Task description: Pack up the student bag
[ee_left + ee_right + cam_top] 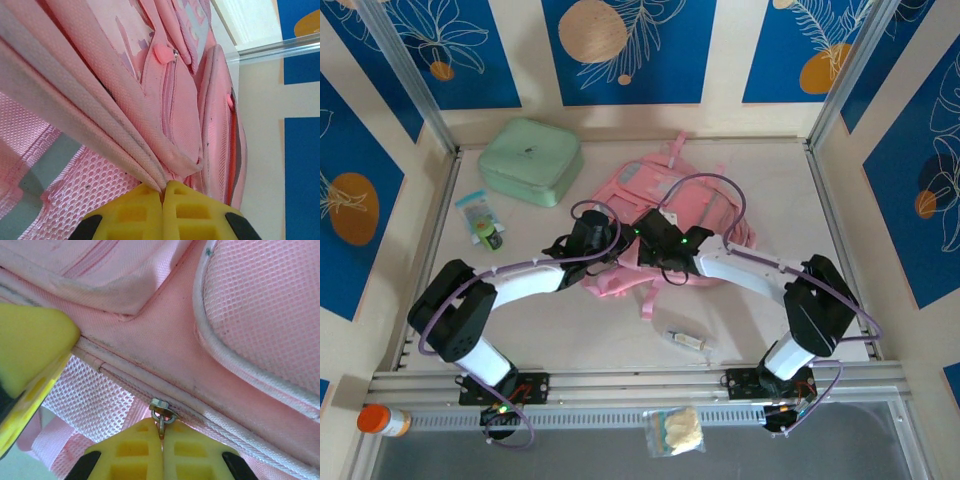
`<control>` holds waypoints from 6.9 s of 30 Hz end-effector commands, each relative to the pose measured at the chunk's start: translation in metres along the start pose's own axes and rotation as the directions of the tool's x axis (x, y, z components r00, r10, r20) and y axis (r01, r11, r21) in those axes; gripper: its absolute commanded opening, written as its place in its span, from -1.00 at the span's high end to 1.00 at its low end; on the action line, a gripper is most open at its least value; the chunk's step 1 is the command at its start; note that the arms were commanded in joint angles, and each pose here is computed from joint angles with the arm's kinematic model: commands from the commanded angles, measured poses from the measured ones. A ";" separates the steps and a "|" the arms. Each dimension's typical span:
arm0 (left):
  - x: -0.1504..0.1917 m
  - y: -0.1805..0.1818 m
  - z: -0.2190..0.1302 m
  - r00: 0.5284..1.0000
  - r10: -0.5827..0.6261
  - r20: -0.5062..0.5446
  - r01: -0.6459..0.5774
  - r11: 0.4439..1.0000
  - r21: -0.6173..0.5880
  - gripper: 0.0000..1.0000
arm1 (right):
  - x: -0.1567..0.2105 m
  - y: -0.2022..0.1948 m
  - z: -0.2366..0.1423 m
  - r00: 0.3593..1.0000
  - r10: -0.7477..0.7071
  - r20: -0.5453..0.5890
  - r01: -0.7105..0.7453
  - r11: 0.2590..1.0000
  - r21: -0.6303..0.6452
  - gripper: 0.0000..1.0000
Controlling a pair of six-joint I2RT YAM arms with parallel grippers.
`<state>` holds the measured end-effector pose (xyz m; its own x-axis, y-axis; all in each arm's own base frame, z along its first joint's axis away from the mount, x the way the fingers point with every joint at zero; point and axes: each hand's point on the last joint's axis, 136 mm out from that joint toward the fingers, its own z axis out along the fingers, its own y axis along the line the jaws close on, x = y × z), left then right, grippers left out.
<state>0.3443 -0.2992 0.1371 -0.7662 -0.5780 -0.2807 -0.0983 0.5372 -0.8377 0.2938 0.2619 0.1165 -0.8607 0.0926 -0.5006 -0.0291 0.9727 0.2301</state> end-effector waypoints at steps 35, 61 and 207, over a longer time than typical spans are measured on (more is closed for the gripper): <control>-0.016 -0.015 -0.009 0.998 0.058 0.033 -0.059 0.998 0.031 1.00 | 0.029 -0.050 0.019 0.988 -0.130 -0.088 0.140 0.983 0.118 0.73; -0.073 0.003 0.007 0.975 0.193 -0.113 -0.198 0.980 -0.033 0.49 | 0.044 -0.009 -0.028 0.954 -0.271 -0.125 0.262 0.961 -0.083 1.00; -0.020 0.040 -0.051 0.971 0.108 0.214 -0.050 0.964 -0.261 1.00 | 0.036 -0.042 -0.042 0.977 -0.183 -0.106 0.190 0.980 0.063 1.00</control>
<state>0.3164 -0.2645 0.1312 -0.6434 -0.6610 -0.3862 -0.2396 0.6530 -0.7185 0.2535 0.2443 0.1231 -0.8785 -0.1132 -0.4641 -0.2065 0.9660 0.1552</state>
